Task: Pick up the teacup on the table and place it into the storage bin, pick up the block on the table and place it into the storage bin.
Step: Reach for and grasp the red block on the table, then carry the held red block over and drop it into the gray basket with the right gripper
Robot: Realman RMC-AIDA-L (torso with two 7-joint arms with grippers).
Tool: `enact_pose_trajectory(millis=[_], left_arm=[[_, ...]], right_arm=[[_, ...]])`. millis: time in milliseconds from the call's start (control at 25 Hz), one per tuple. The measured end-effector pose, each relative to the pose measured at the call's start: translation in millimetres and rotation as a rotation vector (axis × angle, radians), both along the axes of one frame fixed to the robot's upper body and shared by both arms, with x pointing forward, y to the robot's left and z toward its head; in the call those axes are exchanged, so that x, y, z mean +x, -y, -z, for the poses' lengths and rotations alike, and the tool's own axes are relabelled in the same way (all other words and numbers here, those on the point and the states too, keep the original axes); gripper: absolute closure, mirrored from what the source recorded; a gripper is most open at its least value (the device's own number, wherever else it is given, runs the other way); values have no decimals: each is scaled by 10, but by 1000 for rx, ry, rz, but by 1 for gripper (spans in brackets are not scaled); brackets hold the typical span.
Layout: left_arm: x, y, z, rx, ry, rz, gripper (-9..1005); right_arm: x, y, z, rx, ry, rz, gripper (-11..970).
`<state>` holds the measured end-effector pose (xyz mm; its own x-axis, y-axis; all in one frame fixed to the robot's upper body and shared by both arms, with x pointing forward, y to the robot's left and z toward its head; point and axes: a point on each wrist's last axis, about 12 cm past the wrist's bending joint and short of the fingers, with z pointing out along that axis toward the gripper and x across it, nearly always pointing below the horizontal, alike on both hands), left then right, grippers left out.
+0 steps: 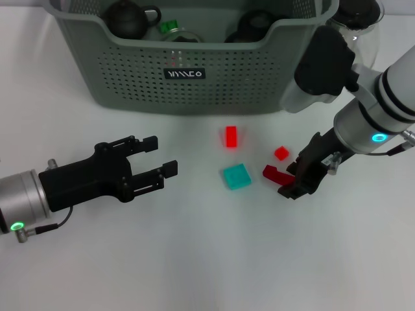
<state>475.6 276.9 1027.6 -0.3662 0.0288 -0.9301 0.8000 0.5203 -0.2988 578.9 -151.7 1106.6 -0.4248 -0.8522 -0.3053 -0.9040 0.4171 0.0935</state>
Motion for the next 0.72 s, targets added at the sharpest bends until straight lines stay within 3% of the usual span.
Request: enact_pose_trajectory(millis=[640, 720], left_arm=[[-8, -6, 6, 1, -1, -3, 289], [-7, -6, 5, 1, -1, -3, 289]], right_arm=[[17, 3, 36, -13, -20, 51, 617], [19, 5, -2, -5, -18, 52, 675]])
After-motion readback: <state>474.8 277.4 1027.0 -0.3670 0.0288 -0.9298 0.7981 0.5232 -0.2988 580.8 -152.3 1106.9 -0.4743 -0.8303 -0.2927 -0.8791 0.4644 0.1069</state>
